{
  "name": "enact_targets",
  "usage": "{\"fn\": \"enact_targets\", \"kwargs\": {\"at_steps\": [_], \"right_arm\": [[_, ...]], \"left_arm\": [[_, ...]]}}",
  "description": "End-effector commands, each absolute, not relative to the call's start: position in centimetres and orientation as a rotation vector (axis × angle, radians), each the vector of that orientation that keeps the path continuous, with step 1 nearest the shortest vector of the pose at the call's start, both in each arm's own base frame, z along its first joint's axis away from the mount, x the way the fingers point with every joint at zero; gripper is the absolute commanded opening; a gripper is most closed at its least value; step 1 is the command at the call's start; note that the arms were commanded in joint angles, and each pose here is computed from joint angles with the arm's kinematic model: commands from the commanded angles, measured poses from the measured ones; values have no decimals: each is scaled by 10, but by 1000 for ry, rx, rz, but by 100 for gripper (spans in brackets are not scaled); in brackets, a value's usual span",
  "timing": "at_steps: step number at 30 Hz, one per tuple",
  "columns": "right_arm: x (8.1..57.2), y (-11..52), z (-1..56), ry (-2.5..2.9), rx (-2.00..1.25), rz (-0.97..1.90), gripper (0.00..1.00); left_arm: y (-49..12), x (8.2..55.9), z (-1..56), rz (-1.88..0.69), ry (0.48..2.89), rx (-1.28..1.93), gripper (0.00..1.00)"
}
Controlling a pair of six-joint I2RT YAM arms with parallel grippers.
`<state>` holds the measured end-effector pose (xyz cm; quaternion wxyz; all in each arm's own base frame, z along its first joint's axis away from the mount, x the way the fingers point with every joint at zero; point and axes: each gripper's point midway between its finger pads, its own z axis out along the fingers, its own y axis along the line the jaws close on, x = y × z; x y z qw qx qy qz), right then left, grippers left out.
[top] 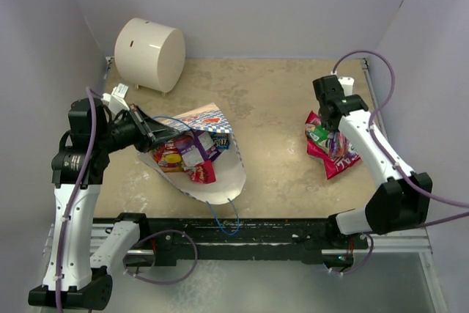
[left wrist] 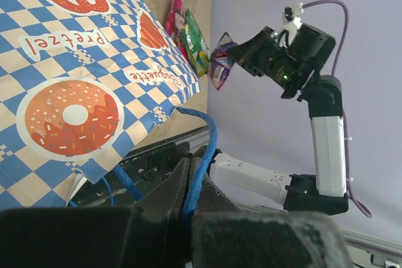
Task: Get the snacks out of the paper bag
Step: Place the snack at the center of the board.
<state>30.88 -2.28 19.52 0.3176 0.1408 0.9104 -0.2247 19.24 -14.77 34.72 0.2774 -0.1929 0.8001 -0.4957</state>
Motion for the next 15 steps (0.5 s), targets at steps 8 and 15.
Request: {"fn": "enact_targets", "kwargs": {"at_steps": [8,15], "right_arm": [[344,3,123,2482,366,-497,0],[335,25,89,2531,485,-318,0]], "left_arm": [[-150,191,354,-1344,2139,-468,0],[-151,186,354,-1358,2129,-475,0]]}}
